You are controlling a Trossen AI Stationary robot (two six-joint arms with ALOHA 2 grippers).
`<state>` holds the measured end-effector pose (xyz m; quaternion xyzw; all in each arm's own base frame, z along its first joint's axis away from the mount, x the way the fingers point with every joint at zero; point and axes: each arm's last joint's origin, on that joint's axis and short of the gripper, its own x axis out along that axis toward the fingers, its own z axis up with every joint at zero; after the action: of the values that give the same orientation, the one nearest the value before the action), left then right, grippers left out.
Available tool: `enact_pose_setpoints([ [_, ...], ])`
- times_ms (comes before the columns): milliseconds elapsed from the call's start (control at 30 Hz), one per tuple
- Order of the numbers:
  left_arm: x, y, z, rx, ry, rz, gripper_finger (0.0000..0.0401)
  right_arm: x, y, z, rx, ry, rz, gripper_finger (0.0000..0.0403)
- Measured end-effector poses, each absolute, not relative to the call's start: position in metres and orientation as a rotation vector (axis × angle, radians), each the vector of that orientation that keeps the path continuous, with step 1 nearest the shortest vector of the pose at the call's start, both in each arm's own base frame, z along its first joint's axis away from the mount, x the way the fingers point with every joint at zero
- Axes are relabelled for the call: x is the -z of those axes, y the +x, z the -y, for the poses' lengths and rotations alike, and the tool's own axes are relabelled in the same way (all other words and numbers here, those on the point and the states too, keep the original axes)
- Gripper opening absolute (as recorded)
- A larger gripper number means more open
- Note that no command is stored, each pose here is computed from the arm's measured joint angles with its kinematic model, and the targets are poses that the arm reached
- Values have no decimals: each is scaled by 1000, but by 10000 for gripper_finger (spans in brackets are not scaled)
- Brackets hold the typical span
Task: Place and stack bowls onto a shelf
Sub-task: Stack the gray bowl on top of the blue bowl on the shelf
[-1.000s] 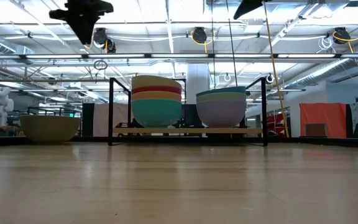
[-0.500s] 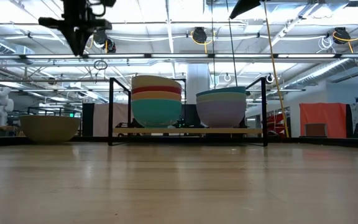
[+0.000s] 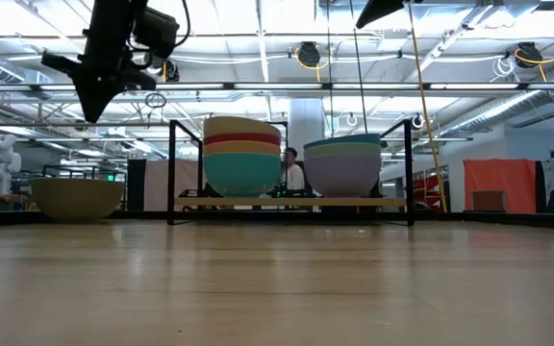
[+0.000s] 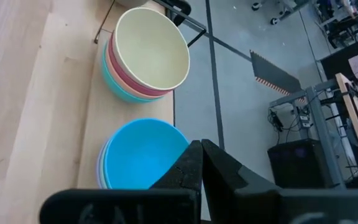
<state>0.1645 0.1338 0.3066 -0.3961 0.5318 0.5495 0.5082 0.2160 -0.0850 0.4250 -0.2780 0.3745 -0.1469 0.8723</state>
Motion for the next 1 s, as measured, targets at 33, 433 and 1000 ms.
enact_pose_setpoints([
  [33, -306, 165, -134, -1309, -940, -1294, 30, -425, 216, 85, 307, -585, -781, 0],
  [433, -305, 170, -139, -1095, -733, -1353, 31, -427, 217, 85, 313, -593, -764, 0],
  [1000, -305, 162, -149, -1208, -858, -1285, 98, -427, 217, 85, 313, -593, -765, 0],
])
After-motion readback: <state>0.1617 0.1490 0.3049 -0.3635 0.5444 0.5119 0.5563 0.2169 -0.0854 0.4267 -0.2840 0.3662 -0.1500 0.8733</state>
